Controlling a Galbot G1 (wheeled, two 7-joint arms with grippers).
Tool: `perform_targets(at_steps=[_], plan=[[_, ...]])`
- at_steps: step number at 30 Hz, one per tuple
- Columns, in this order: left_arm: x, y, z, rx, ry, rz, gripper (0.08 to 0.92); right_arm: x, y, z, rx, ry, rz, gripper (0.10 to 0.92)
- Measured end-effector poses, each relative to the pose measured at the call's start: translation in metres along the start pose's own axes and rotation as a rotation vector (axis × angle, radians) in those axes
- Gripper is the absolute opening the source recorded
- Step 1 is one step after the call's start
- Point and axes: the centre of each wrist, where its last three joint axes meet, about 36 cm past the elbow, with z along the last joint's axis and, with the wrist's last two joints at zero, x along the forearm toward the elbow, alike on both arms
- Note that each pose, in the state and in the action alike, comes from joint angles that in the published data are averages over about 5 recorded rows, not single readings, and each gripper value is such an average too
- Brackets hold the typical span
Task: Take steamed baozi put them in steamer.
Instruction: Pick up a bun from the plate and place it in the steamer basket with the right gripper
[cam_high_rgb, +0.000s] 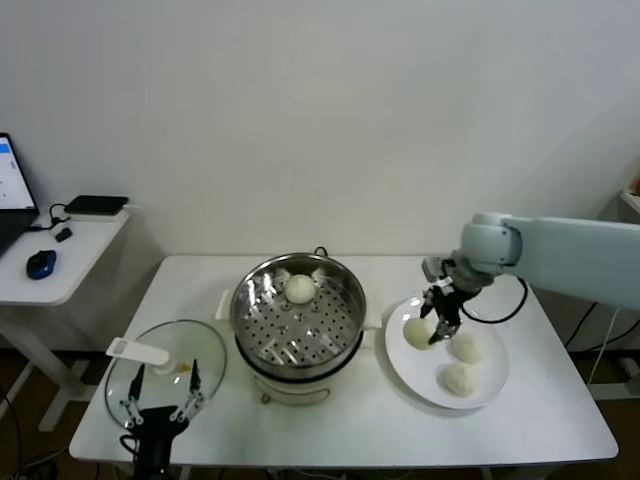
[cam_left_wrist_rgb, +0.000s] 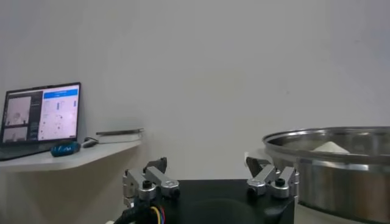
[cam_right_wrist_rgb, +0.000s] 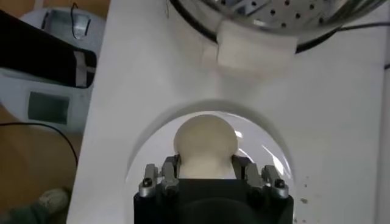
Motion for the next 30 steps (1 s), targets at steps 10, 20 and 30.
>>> perform_targets(at_steps=[10, 20, 30], plan=[[0.000, -0.003, -0.003, 0.008, -0.004, 0.008, 0.823, 0.070, -0.009, -0.062, 0.000, -0.049, 0.044, 0.585], [0.001, -0.003, -0.006, 0.007, -0.008, 0.010, 0.823, 0.079, -0.027, -0.162, 0.011, -0.050, 0.087, 0.585], [0.002, -0.002, -0.006, 0.001, -0.006, 0.010, 0.823, 0.039, -0.047, -0.239, 0.047, -0.031, 0.066, 0.585]])
